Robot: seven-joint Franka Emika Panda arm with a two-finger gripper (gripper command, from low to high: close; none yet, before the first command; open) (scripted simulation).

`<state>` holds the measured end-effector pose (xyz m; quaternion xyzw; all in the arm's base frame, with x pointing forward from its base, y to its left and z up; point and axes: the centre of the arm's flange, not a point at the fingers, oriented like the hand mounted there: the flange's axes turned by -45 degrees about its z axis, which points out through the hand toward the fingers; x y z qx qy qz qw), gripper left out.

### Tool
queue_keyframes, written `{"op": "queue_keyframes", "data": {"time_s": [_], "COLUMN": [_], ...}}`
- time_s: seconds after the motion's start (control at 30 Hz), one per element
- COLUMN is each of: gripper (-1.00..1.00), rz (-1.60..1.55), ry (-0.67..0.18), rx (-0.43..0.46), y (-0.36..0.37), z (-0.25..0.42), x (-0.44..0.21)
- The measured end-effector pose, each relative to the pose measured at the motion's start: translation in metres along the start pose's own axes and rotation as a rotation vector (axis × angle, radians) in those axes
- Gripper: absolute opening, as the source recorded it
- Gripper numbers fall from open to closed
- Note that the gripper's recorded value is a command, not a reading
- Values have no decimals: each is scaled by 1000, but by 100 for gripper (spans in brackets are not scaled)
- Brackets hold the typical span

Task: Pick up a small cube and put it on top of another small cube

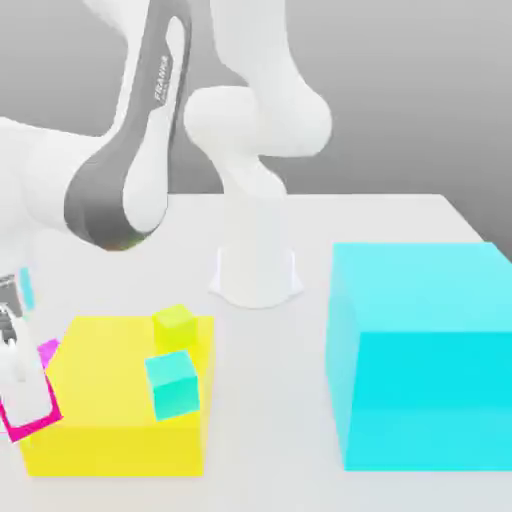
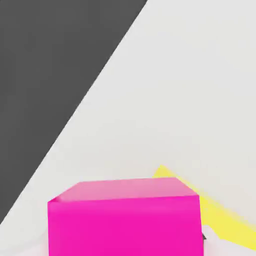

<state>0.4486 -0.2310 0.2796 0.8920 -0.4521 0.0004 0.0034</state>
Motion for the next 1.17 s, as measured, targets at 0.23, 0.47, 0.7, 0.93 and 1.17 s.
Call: {"op": "queue_keyframes", "data": {"time_s": [0.23, 0.47, 0.7, 0.93, 1.17], "gripper": [-100, -100, -100, 100, 100], "rz": [-122, -246, -358, -365, -364], "ry": [0, -2, -4, -3, -3], "rx": [0, 5, 10, 8, 7], "y": [17, 40, 59, 61, 60], "z": [-38, -56, -45, 10, 1], "x": [-65, -131, -186, -189, -188]}}
